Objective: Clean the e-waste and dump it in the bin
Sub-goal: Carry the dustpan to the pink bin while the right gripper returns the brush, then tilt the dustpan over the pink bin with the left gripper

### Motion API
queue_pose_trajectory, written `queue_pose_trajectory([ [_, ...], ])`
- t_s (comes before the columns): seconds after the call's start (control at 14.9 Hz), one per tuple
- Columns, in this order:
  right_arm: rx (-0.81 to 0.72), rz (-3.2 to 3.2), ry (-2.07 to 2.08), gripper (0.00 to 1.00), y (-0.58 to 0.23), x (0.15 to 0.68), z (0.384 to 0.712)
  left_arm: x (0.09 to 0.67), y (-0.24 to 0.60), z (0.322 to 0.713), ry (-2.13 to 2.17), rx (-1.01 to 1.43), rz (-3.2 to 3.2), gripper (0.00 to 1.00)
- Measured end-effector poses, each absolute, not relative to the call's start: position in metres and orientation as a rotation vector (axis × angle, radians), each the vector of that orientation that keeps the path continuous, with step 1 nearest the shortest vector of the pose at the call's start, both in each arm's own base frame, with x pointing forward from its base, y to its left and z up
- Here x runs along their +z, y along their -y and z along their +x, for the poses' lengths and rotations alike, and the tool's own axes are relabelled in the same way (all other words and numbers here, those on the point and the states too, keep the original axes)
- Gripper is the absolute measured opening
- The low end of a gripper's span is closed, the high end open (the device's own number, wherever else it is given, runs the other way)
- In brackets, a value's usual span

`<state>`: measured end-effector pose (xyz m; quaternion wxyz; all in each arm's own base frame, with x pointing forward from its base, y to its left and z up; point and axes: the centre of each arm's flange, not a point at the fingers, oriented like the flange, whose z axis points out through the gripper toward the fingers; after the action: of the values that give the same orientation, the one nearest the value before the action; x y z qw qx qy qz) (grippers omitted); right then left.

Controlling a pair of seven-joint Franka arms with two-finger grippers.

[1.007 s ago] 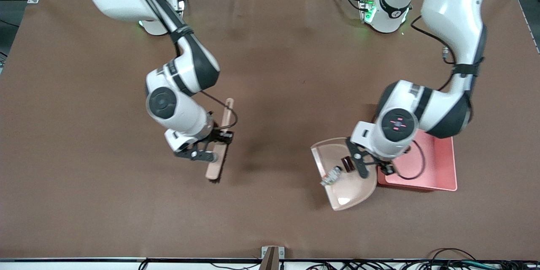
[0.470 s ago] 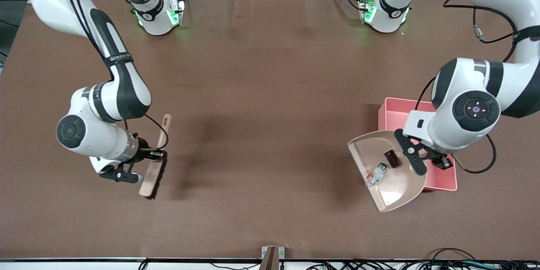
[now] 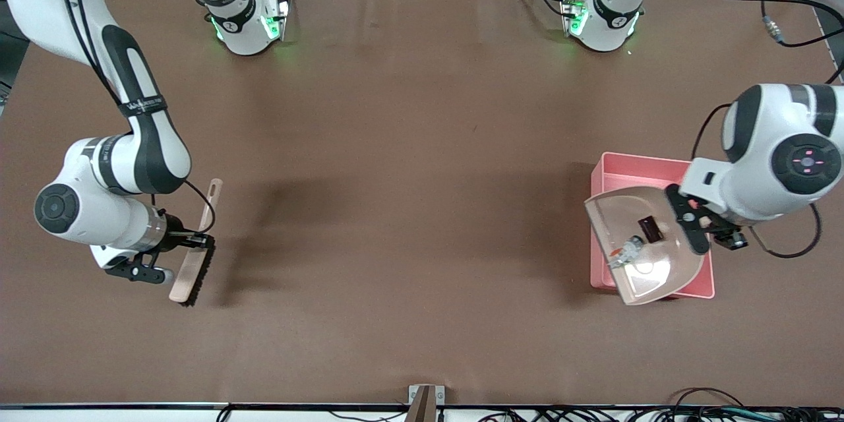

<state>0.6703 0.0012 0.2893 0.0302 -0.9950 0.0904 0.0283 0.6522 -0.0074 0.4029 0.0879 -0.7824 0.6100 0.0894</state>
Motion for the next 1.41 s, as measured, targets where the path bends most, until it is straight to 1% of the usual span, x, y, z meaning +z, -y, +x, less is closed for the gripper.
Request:
queue_pose_trajectory([
  [0.2,0.053,-3.066,-0.272,0.4,0.023,0.277,0.665,0.395,-0.035,0.633,-1.837,0.232,-2.318,0.33],
  [0.4,0.026,-3.065,-0.284,0.4,0.031,0.265,0.659,0.392,-0.035,0.614,-1.854,0.277,-2.264,0.33],
  [0.67,-0.013,-3.063,-0.303,0.4,0.039,0.254,0.654,0.367,-0.034,0.591,-1.79,0.504,-2.139,0.33],
  [0.87,-0.007,-3.065,-0.294,0.4,0.043,0.246,0.648,0.348,-0.041,0.578,-1.736,0.657,-2.021,0.33],
  [1.07,0.043,-3.071,-0.21,0.4,0.045,0.231,0.636,0.35,-0.021,0.57,-1.634,0.79,-1.944,0.33],
  [1.14,0.077,-3.071,-0.194,0.4,0.047,0.227,0.632,0.353,-0.01,0.57,-1.614,0.782,-1.951,0.33],
  [1.28,0.14,-3.068,-0.182,0.4,0.051,0.226,0.626,0.379,0.002,0.581,-1.617,0.671,-2.075,0.33],
  [1.41,0.167,-3.068,-0.182,0.4,0.053,0.234,0.619,0.443,0.004,0.608,-1.7,0.486,-2.123,0.33],
])
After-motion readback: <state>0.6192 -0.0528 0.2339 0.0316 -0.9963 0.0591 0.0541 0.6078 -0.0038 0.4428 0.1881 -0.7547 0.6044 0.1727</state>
